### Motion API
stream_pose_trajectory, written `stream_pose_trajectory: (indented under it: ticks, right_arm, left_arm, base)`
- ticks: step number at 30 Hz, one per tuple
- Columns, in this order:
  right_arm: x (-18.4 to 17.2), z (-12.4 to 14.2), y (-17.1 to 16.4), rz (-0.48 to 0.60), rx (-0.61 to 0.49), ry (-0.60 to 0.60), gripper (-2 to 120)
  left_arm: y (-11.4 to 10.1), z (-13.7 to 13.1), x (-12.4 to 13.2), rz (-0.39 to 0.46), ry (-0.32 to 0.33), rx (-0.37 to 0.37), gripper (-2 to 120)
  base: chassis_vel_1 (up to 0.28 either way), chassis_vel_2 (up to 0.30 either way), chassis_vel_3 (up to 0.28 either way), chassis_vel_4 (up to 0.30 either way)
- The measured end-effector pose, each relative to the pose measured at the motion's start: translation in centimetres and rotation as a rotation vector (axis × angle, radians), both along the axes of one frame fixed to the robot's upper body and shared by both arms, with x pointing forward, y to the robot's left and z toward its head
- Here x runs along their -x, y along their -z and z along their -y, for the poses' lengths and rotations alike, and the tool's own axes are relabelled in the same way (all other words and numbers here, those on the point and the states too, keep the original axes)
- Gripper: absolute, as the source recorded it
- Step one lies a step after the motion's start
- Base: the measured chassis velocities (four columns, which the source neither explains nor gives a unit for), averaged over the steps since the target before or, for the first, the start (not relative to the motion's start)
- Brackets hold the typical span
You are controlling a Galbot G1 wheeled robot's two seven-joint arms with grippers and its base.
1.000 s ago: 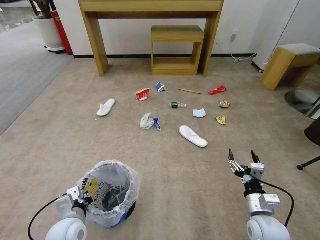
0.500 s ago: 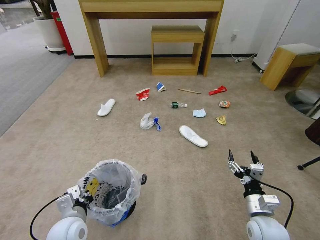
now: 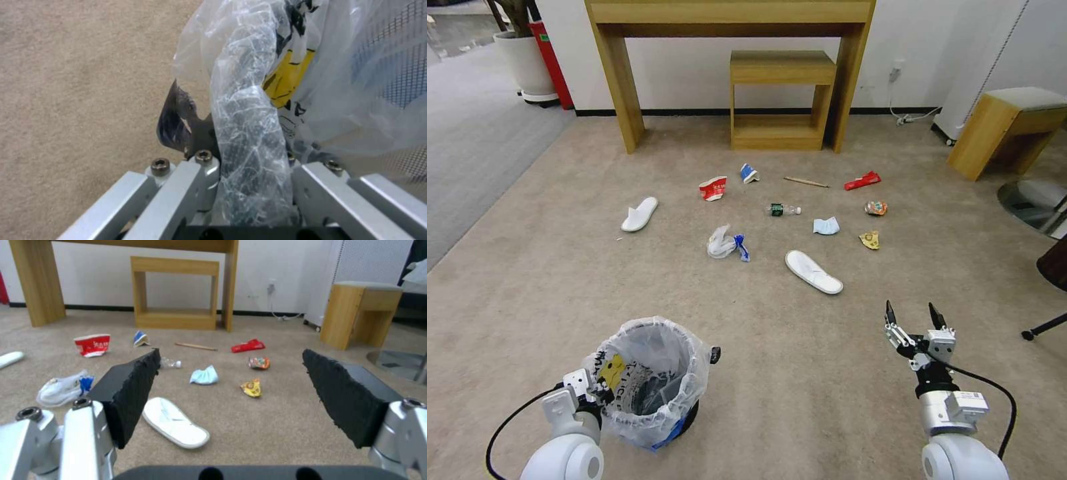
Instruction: Pick up the trash bin and place the garbage on the floor into it.
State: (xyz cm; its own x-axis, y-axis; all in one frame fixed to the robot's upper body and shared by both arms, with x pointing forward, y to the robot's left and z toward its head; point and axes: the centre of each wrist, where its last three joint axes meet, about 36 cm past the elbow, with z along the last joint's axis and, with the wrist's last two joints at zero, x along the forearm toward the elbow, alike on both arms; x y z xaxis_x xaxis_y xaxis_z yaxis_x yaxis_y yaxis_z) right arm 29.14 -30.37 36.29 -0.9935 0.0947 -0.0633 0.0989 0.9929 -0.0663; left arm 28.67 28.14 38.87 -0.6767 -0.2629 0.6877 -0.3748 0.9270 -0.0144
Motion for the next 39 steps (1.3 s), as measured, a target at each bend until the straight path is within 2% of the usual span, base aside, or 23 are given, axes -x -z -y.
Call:
stream_pose_trajectory:
  ticks: [6, 30, 39]
  right_arm:
    - [0.2, 0.0, -0.1, 0.0, 0.003, -0.002, 83]
    - [0.4, -0.1, 0.3, -0.007, 0.015, -0.01, 83]
    - [0.4, 0.0, 0.5, -0.012, 0.021, -0.011, 83]
  left_arm:
    - [-0.7, -0.1, 0.4, 0.014, -0.002, 0.006, 3]
    - [-3.8, 0.6, 0.2, 0.11, -0.024, 0.058, 1]
    - [-4.2, 0.9, -0.2, 0.138, -0.036, 0.079, 1]
  base:
    - [0.0, 0.0, 0.0, 0.0]
    - [0.0, 0.0, 0.0, 0.0]
    - [0.0, 0.0, 0.0, 0.0]
